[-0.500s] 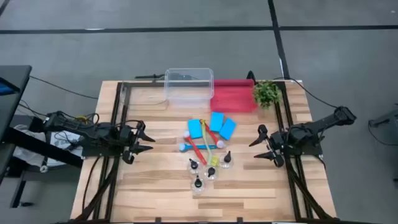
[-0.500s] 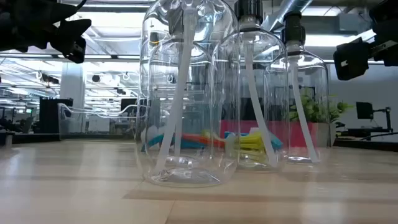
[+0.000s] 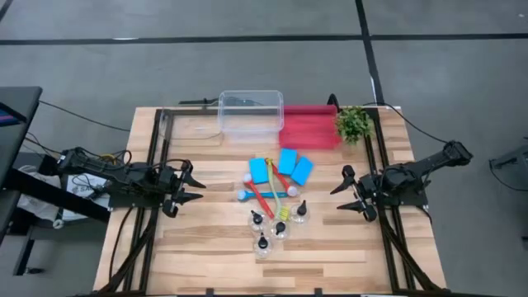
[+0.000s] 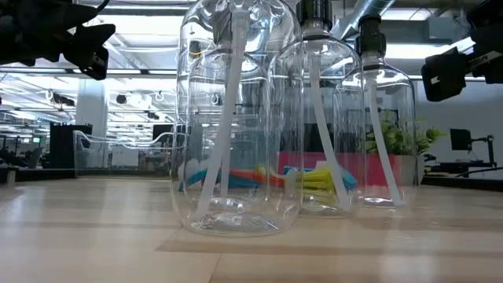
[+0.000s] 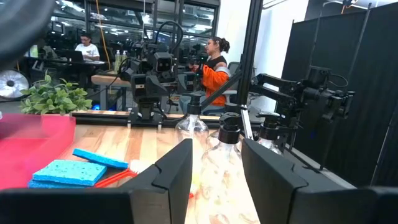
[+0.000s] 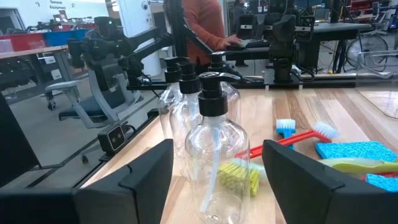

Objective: Pick & Place Kitchen Sink Supplies

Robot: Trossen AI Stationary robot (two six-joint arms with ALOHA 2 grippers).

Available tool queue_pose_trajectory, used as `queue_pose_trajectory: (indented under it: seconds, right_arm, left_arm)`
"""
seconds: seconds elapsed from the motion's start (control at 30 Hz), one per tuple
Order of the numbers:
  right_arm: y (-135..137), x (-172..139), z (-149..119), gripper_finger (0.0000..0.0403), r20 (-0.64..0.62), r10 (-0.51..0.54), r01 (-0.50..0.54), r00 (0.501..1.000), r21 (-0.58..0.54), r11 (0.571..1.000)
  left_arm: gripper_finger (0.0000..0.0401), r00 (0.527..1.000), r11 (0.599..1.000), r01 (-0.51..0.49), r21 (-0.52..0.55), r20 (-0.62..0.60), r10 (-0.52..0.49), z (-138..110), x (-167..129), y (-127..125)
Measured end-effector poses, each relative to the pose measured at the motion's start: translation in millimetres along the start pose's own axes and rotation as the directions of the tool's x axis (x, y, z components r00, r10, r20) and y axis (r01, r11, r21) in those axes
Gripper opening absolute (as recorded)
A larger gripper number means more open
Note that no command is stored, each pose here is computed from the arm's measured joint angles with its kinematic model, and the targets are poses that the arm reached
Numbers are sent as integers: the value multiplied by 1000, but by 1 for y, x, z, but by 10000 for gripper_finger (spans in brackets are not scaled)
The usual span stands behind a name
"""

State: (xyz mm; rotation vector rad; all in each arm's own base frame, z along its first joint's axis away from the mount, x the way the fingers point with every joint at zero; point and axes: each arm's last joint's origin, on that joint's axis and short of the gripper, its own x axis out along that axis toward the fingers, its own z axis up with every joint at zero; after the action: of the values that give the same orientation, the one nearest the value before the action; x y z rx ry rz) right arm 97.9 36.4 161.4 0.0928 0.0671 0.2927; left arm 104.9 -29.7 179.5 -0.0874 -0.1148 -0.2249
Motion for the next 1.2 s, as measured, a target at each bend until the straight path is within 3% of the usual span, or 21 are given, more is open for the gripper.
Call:
queue_pose_trajectory:
  seconds: [1.2]
  right_arm:
    - [0, 0, 0, 240, 0, 0, 0, 1000, 0, 1000]
  left_arm:
    - [140, 1000, 1000, 0, 0, 0, 0, 0, 0, 0]
